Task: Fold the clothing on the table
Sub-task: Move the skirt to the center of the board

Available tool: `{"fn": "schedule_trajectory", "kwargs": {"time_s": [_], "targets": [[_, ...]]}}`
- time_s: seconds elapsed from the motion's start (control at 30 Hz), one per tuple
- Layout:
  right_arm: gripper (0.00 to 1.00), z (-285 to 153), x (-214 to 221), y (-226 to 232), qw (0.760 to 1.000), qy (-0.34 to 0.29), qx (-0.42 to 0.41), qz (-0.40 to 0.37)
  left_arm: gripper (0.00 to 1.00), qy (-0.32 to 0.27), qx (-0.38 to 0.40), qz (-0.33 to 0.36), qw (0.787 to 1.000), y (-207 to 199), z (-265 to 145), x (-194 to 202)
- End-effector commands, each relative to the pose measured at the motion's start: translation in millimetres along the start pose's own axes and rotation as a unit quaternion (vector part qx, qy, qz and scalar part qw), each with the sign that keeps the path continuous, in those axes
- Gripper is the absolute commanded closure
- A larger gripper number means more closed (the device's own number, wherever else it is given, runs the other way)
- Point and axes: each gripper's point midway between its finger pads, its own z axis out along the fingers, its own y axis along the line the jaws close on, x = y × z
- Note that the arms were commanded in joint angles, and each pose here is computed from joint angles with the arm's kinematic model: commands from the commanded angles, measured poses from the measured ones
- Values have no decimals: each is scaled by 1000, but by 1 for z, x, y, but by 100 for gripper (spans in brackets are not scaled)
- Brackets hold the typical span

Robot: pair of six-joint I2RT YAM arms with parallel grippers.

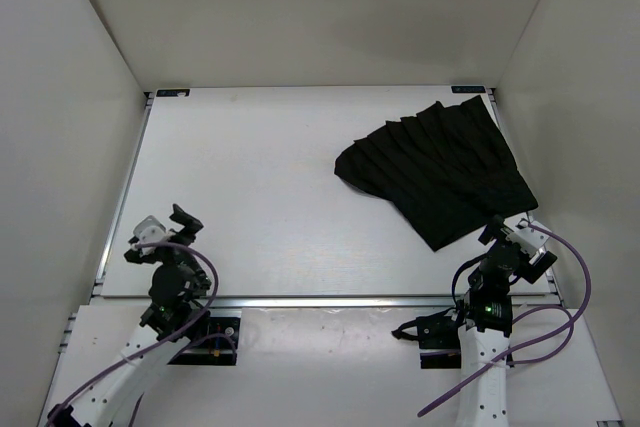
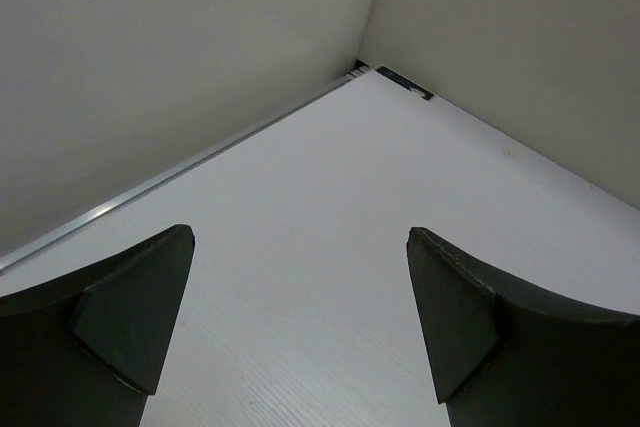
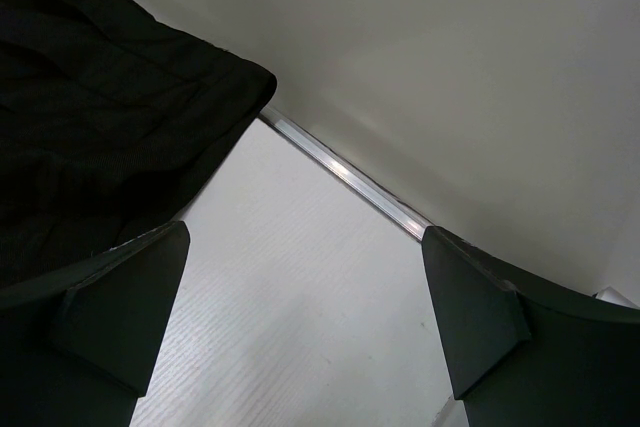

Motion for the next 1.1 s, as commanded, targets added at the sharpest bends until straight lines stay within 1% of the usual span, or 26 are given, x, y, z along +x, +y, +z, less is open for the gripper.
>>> {"fn": "schedule_trajectory", "kwargs": {"time_s": [0.0,0.07,0.1,0.13,0.17,0.2,0.23,0.27,0.3,0.33,0.37,0.4,0.43,0.47,0.53,0.57,0.63,0.7,0.73,0.77,0.8,0.83,0.87,0.97,1.03,1.07], "targets": [[1,4,6,0,1000,-9,7,10,1,14,101,121,987,-25,-8,36],[1,3,8,-1,1000,-5,11,8,1,-2,41,38,998,-10,-3,13],[1,3,4,0,1000,-9,8,10,2,-27,15,-45,999,-6,0,-7],[1,4,9,0,1000,-5,8,9,1,-47,4,-88,995,-1,1,-15],[1,3,6,-1,1000,-7,9,10,1,-76,48,-80,993,-13,3,-25],[1,3,7,-1,1000,-7,11,11,2,-128,131,-19,983,-36,-2,-39],[1,3,8,1,1000,-5,6,6,1,-167,166,18,972,-45,-6,-51],[1,3,7,0,1000,-5,8,7,1,-235,240,-6,942,-64,-24,-68],[1,4,10,0,1000,-2,8,6,1,-266,288,-29,920,-74,-38,-69],[1,3,6,0,1000,-7,7,10,1,-249,299,-98,916,-78,-40,-76],[1,3,8,-1,1000,-5,11,8,1,-224,268,-150,925,-69,-32,-80],[1,3,7,0,1000,-6,8,8,1,-210,250,-195,925,-62,-28,-75],[1,3,7,0,1000,-6,7,10,1,-228,248,-206,919,-55,-31,-79],[0,4,10,0,1000,-4,8,7,1,-232,253,-208,916,-57,-33,-82],[1,3,5,-2,1000,-8,11,9,1,-261,290,-196,900,-65,-44,-95],[1,3,5,0,1000,-8,8,11,1,-279,309,-155,896,-71,-49,-96],[1,3,8,1,1000,-5,4,7,1,-296,340,-113,885,-83,-57,-95],[1,3,8,0,1000,-6,8,9,1,-261,338,-167,888,-83,-53,-90],[1,4,6,-1,1000,-7,9,9,1,-227,316,-240,890,-76,-46,-87],[1,3,5,1,1000,-7,5,10,1,-198,264,-288,899,-62,-33,-79],[0,3,6,0,1000,-8,8,12,2,-164,244,-347,891,-59,-28,-72],[1,3,7,0,1000,-5,6,6,1,-138,216,-360,897,-56,-22,-58],[0,3,7,1,1000,-6,7,10,2,-127,200,-367,900,-53,-19,-53],[1,3,5,0,1000,-8,8,11,1,-82,172,-393,899,-55,-15,-33],[1,3,8,0,1000,-5,8,11,1,-73,187,-397,896,-61,-19,-31],[1,4,8,-1,1000,-3,8,8,1,-65,214,-391,893,-71,-23,-29]]}}
